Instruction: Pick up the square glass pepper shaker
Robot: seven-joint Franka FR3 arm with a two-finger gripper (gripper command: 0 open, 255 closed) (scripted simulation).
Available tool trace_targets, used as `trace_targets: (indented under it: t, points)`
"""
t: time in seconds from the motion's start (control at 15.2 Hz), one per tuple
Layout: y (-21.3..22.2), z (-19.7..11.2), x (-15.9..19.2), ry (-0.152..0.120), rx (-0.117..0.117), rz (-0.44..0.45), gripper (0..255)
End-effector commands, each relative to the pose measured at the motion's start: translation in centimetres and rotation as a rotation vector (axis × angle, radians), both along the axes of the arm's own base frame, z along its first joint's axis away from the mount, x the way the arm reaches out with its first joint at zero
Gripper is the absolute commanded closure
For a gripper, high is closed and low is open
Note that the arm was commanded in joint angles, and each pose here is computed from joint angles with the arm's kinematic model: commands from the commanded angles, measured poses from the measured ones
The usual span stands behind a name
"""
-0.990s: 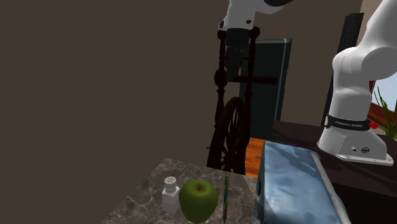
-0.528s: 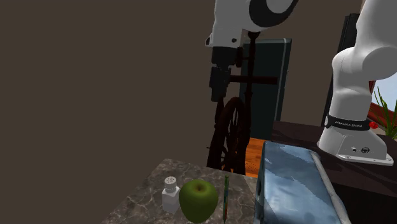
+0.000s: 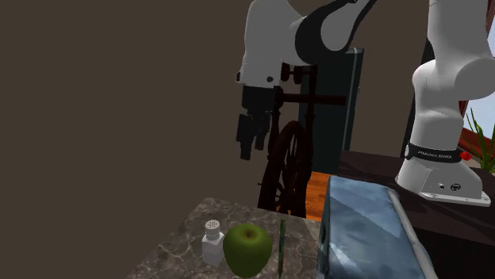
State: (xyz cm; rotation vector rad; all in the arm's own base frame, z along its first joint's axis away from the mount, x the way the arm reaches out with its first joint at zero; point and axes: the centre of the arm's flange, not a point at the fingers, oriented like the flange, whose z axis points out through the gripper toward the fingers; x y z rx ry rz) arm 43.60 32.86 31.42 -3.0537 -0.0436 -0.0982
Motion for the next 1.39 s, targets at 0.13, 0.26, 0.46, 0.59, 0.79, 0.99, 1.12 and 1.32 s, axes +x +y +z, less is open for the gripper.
trace_targets:
  t: [0.13,0.26,0.46,0.59,0.79,0.99,1.12,1.32]
  points:
    - [4.0,-3.1,1.1,0.003,0.012,-0.003,0]
    - [6.0,-4.6,1.7,0.004,0.018,-0.004,0]
    - [9.0,-6.8,2.5,0.006,0.027,-0.005,0]
    - [11.0,-8.3,3.1,0.008,0.033,-0.006,0]
    - [12.7,-10.0,3.6,0.009,0.038,-0.007,0]
    - [12.7,-11.6,3.6,0.009,0.038,-0.007,0]
    - [12.7,-12.7,3.6,0.009,0.038,-0.007,0]
    - [12.7,-13.5,3.6,0.009,0.038,-0.007,0]
